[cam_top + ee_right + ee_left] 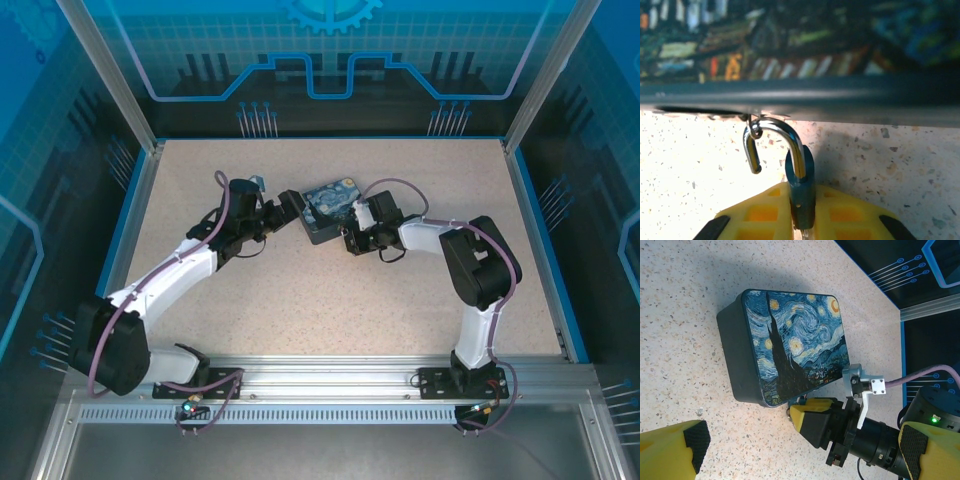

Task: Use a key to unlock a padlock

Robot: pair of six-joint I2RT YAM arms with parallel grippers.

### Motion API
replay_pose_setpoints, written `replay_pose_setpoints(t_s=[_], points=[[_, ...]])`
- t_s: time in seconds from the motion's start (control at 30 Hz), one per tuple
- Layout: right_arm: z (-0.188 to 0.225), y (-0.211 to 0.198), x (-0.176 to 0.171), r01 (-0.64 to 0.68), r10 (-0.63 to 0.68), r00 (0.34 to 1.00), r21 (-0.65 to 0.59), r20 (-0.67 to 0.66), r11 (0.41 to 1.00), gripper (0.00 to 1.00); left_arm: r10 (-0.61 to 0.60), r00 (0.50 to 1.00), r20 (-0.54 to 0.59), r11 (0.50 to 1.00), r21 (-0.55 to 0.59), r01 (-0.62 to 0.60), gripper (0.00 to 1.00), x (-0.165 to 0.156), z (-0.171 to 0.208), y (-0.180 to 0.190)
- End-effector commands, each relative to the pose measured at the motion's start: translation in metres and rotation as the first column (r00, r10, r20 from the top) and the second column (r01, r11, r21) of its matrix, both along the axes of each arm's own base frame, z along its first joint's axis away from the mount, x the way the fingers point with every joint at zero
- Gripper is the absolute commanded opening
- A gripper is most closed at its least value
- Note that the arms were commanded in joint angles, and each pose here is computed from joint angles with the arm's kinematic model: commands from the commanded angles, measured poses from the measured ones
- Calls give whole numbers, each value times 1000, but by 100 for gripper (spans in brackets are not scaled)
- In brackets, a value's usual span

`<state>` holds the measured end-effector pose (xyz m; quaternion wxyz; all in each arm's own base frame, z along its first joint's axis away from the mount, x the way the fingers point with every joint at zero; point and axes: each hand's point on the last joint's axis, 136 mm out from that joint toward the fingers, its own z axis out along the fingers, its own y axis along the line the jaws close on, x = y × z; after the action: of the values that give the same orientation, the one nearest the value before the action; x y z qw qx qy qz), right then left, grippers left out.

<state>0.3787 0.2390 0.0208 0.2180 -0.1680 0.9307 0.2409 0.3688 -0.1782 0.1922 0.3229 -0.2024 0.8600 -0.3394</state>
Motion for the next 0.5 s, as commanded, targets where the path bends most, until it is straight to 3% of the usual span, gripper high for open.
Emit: replay_pose_setpoints(t_s=[0.0,0.47], points=[[6,0,-6,13,-13,1000,17,-17,1000,11,6,1000,23,1000,-23,-6,99,8,8,-1],[21,8,-11,124,-111,989,136,-96,983,9,-67,995,-69,975,207,80,99,26,-28,2]])
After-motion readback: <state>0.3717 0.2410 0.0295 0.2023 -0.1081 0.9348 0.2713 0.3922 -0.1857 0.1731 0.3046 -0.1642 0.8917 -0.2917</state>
